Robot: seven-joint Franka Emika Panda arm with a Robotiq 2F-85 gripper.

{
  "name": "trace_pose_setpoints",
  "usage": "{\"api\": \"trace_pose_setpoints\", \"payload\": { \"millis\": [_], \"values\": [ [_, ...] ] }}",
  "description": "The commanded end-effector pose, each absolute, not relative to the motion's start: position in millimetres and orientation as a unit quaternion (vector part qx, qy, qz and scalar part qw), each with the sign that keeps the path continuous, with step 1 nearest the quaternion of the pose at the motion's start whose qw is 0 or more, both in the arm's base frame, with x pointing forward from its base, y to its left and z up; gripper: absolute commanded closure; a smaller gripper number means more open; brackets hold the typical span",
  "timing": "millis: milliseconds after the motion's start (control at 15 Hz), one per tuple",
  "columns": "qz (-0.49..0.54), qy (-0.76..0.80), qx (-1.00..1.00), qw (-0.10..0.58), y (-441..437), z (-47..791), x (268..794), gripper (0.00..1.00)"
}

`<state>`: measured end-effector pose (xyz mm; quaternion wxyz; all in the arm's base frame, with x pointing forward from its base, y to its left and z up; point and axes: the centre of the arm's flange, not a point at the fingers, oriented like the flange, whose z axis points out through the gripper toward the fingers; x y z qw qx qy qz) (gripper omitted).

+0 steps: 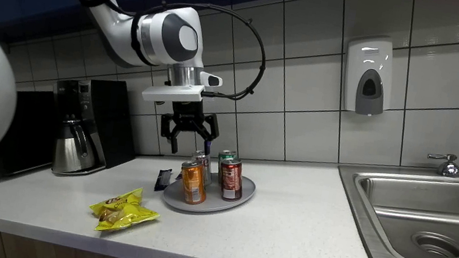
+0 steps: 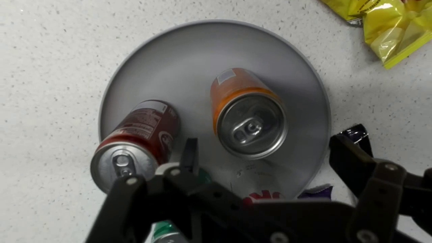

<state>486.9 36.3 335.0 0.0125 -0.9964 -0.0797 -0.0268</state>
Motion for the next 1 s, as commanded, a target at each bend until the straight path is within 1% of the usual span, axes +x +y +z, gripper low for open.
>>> {"api": "trace_pose_setpoints", "payload": {
  "millis": [0, 400, 933],
  "values": [
    [-0.038, -0.087, -0.996, -0.001, 39.2, 358.8, 468.6, 0.0],
    [-0.06, -0.097, -0.993, -0.028, 45.1, 372.0, 433.9, 0.0],
    [-0.072, -0.095, -0.992, -0.033, 56.6, 392.4, 383.9, 0.0]
  ]
}}
